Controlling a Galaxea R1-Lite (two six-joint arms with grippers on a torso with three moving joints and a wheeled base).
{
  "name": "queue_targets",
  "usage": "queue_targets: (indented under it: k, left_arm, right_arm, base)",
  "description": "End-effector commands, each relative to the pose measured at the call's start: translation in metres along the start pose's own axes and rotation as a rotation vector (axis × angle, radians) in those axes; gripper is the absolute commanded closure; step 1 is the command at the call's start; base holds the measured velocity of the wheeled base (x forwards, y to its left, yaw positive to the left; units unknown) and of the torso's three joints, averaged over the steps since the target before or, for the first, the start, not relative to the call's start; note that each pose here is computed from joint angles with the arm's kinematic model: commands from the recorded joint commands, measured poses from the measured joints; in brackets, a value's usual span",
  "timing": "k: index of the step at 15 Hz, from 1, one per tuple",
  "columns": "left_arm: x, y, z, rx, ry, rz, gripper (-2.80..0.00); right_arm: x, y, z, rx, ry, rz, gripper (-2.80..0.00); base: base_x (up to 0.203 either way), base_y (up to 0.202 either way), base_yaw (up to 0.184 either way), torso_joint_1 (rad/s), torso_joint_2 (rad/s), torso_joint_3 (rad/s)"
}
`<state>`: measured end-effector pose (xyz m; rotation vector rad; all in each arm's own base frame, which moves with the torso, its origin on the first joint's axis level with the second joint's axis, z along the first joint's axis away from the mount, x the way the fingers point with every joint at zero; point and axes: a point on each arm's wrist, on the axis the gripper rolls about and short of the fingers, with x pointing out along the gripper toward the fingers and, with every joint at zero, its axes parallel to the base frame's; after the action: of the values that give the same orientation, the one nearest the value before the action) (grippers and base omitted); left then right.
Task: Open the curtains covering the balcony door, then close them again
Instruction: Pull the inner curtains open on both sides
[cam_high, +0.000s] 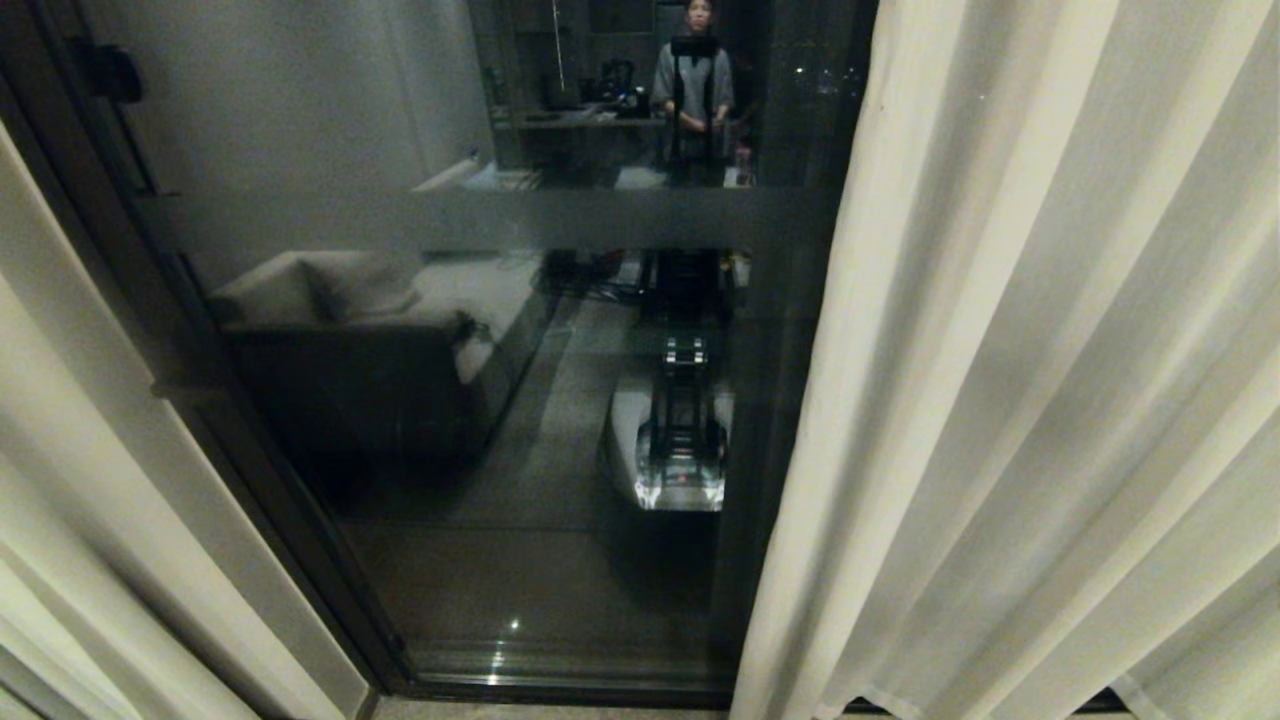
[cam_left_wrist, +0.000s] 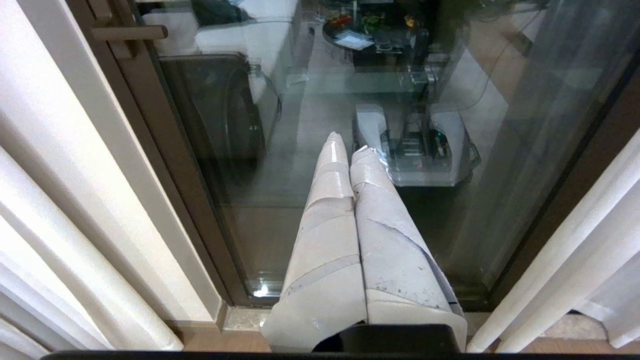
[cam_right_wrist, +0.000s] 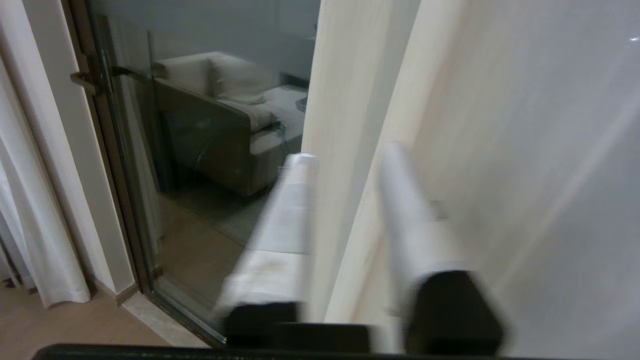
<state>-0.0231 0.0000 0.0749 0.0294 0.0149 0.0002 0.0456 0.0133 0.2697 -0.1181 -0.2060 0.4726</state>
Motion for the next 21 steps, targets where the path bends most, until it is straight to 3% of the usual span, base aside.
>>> queue_targets:
  k: [1, 11, 17, 21]
  left_arm:
    - [0.0, 0.0, 0.0, 0.0, 0.0, 0.0, 0.0]
    - [0.0, 0.0, 0.0, 0.0, -0.001, 0.001, 0.0]
    - [0.0, 0.0, 0.0, 0.0, -0.001, 0.001, 0.0]
    - [0.0, 0.0, 0.0, 0.0, -0.001, 0.001, 0.0]
  right_arm:
    - [0.045, -0.016, 0.0, 0.034, 0.082, 0.024, -2.8]
    - [0.133, -0.044, -0.012, 0.062, 0.146, 0.053, -2.8]
    - [0.204, -0.067, -0.01, 0.046, 0.105, 0.052, -2.8]
    - [0.242, -0.083, -0.008, 0.023, 0.067, -0.048, -2.8]
  base:
    - [0.0, 0.0, 0.0, 0.0, 0.0, 0.0]
    - [0.0, 0.0, 0.0, 0.0, 0.0, 0.0]
    - [0.0, 0.0, 0.0, 0.0, 0.0, 0.0]
    - [0.0, 0.0, 0.0, 0.0, 0.0, 0.0]
